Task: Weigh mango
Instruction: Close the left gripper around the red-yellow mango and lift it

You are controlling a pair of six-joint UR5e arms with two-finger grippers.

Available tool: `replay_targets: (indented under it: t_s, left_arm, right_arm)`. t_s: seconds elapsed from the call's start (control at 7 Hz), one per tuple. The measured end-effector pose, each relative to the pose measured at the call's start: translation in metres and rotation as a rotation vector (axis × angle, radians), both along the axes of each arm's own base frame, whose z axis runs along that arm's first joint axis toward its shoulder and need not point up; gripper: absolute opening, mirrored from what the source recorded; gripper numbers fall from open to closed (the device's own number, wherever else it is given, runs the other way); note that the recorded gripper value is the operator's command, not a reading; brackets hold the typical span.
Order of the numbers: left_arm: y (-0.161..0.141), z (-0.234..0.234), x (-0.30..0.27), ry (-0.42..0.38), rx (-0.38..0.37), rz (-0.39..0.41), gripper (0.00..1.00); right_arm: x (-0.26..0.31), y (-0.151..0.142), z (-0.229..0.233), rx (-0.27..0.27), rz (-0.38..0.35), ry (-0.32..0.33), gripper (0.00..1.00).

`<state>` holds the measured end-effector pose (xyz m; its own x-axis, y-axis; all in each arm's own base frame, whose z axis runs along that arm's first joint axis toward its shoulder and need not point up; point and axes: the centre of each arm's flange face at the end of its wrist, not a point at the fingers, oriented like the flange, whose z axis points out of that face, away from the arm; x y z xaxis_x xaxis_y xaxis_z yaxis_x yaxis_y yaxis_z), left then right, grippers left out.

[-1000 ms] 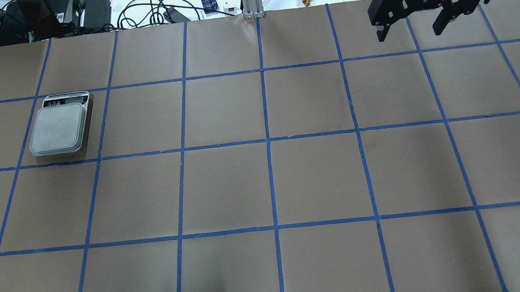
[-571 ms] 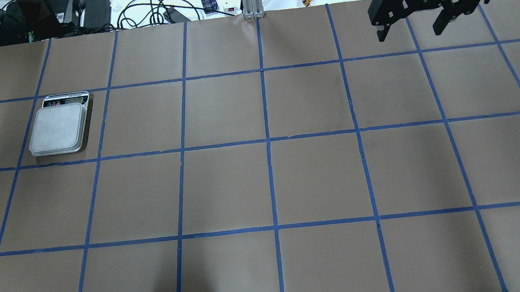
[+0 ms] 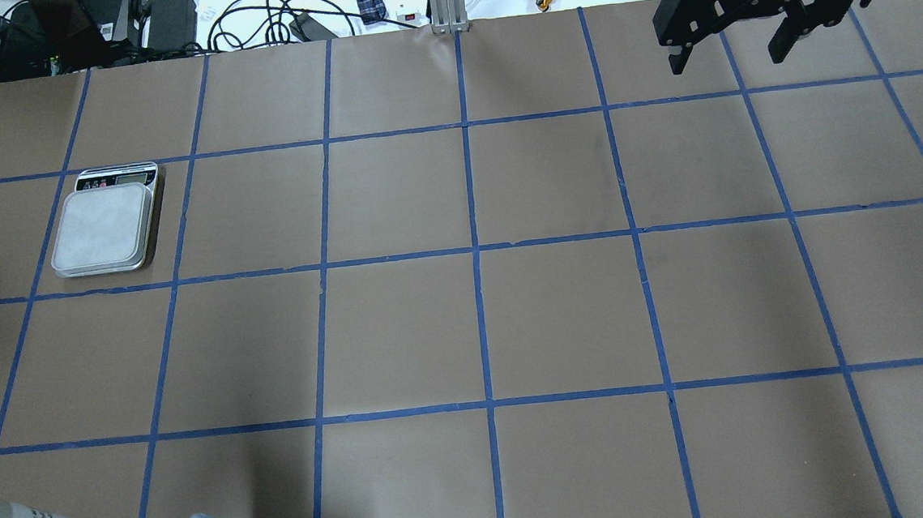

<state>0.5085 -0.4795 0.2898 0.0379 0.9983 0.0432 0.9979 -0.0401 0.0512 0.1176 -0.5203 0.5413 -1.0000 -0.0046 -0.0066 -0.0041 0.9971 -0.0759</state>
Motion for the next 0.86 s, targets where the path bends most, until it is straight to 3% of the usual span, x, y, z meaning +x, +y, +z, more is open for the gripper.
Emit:
replay_targets:
  t_s: [0.43,0.86]
  left_arm:
    - [0.008,-0.057,0.020,0.074,0.007,-0.068,1.00]
    - [0.018,-0.099,0.031,0.093,0.016,-0.073,1.00]
  right_arm:
    - [0.000,0.000,0.001,-0.001,0.000,-0.001,1.00]
    - [0.000,0.000,0.000,-0.001,0.000,0.000,1.00]
